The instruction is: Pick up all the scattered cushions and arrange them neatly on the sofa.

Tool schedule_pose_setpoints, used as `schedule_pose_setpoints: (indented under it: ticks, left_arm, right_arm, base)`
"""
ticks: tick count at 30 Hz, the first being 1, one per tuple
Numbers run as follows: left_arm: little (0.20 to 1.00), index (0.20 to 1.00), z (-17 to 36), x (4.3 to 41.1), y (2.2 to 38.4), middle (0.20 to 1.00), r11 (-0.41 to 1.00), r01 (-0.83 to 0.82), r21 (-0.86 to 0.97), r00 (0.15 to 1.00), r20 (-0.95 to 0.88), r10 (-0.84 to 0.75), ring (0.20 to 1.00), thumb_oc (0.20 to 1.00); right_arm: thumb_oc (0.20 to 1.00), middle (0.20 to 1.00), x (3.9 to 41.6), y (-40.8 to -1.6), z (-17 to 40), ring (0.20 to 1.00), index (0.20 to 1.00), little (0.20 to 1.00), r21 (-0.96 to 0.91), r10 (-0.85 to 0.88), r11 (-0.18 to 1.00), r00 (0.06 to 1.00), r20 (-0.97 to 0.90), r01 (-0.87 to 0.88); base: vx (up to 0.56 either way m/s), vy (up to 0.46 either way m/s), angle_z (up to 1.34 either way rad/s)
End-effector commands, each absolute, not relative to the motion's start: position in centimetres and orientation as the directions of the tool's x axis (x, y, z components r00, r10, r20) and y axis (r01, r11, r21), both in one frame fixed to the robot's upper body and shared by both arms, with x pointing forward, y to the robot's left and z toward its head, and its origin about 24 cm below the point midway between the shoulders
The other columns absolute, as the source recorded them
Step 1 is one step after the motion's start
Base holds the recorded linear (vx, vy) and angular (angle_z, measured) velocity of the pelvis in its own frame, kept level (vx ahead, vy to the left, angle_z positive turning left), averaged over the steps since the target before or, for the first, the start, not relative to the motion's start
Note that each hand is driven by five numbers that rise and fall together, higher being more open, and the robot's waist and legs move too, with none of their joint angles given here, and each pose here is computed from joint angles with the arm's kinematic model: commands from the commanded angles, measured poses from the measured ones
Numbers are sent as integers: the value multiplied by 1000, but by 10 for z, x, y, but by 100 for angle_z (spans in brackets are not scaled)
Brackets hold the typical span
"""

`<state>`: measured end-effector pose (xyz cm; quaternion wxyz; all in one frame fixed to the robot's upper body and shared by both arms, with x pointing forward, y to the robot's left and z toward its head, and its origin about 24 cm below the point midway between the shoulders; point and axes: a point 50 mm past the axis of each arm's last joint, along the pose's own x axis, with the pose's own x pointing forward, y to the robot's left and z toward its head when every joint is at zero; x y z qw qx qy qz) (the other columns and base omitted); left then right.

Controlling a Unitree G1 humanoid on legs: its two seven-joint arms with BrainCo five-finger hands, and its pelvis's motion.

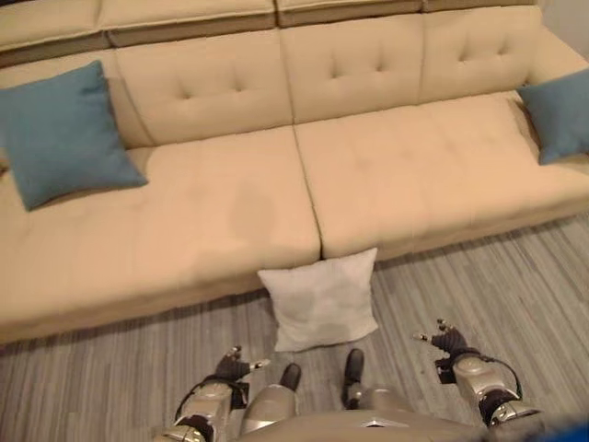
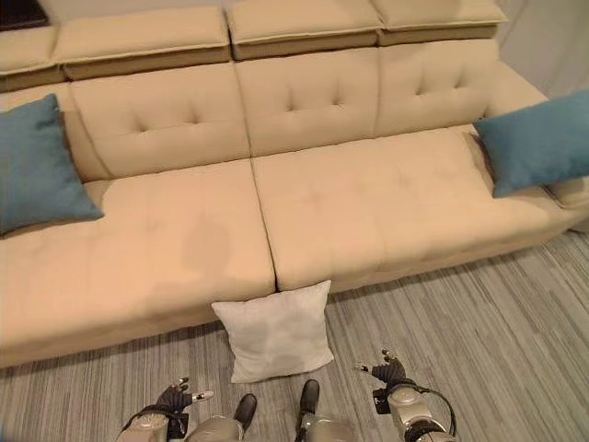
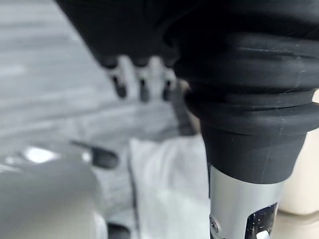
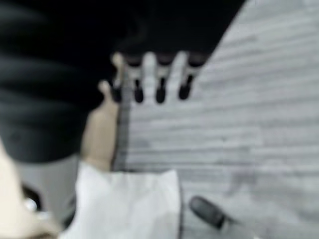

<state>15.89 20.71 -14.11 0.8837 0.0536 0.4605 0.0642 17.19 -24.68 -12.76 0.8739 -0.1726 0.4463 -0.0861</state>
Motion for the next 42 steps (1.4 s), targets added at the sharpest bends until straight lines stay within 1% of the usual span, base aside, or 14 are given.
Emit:
schedule_pose_setpoints:
  ticks: [1, 5, 7, 12, 16, 18, 19, 20, 23, 26, 28, 31, 32, 42]
  left_arm:
    - [1000, 1000, -133, 173, 213, 1000, 983, -70, 169, 617, -767, 176, 1000, 1000]
    - [1000, 1000, -129, 174, 218, 1000, 980, -101, 172, 631, -750, 197, 1000, 1000]
    - [1000, 1000, -122, 184, 221, 1000, 977, -133, 169, 667, -714, 214, 1000, 1000]
    - [1000, 1000, -78, 242, 219, 1000, 967, -218, 132, 819, -514, 255, 1000, 1000]
    - [1000, 1000, -38, 283, 219, 1000, 954, -288, 88, 886, -354, 300, 1000, 1000]
    - [1000, 1000, -32, 289, 218, 1000, 952, -296, 82, 891, -335, 306, 1000, 1000]
    - [1000, 1000, -9, 308, 219, 1000, 944, -327, 39, 911, -254, 326, 1000, 1000]
    - [1000, 1000, 4, 318, 217, 1000, 944, -329, 23, 921, -213, 326, 1000, 1000]
    - [1000, 1000, 36, 339, 217, 1000, 940, -342, -9, 934, -111, 339, 1000, 1000]
    - [1000, 1000, 59, 352, 215, 1000, 938, -345, -20, 938, -36, 345, 1000, 1000]
    - [1000, 1000, 92, 369, 210, 1000, 938, -345, -15, 937, 54, 346, 1000, 1000]
    - [1000, 1000, 99, 372, 208, 1000, 939, -344, -14, 936, 74, 344, 1000, 1000]
    - [1000, 1000, 120, 380, 206, 1000, 941, -338, -12, 933, 128, 337, 1000, 1000]
    - [1000, 1000, 173, 391, 190, 1000, 957, -288, -28, 917, 279, 284, 1000, 1000]
  right_arm:
    - [1000, 1000, 168, -249, -128, 1000, 1000, 1000, -376, -322, 926, 586, -744, 31]
    - [1000, 1000, 174, -243, -126, 1000, 1000, 1000, -372, -304, 928, 609, -732, 15]
    - [1000, 1000, 183, -241, -122, 1000, 1000, 1000, -372, -302, 928, 634, -712, 23]
    - [1000, 1000, 228, -239, -94, 1000, 1000, 1000, -380, -330, 919, 741, -585, 109]
    - [1000, 1000, 268, -241, -58, 1000, 1000, 1000, -393, -356, 902, 823, -443, 179]
    - [1000, 1000, 275, -241, -52, 1000, 1000, 1000, -398, -357, 899, 836, -417, 186]
    - [1000, 1000, 295, -246, -28, 1000, 1000, 1000, -402, -381, 885, 863, -333, 236]
    - [1000, 1000, 307, -250, -13, 1000, 1000, 1000, -413, -392, 873, 876, -281, 258]
    - [1000, 1000, 333, -258, 29, 1000, 1000, 1000, -427, -411, 846, 901, -138, 321]
    - [1000, 1000, 349, -266, 62, 1000, 1000, 1000, -429, -429, 822, 903, -30, 376]
    - [1000, 1000, 369, -273, 110, 1000, 1000, 1000, -433, -428, 793, 898, 105, 428]
    - [1000, 1000, 371, -273, 115, 1000, 1000, 1000, -436, -427, 789, 897, 117, 432]
    - [1000, 1000, 378, -274, 136, 1000, 1000, 1000, -427, -422, 785, 892, 161, 448]
    - [1000, 1000, 392, -266, 184, 1000, 1000, 1000, -385, -359, 812, 895, 265, 439]
  base:
    - [26, -30, 83]
    - [43, 23, 27]
    - [-73, 52, -9]
    - [-225, 56, 4]
    - [-148, 38, 14]
    - [0, 0, 0]
    - [-32, 31, -5]
    - [-141, 56, -6]
    - [-56, 29, -12]
    - [31, 49, 5]
    - [114, 41, -4]
    - [70, -7, -9]
    - [84, -7, -7]
    - [42, -1, -1]
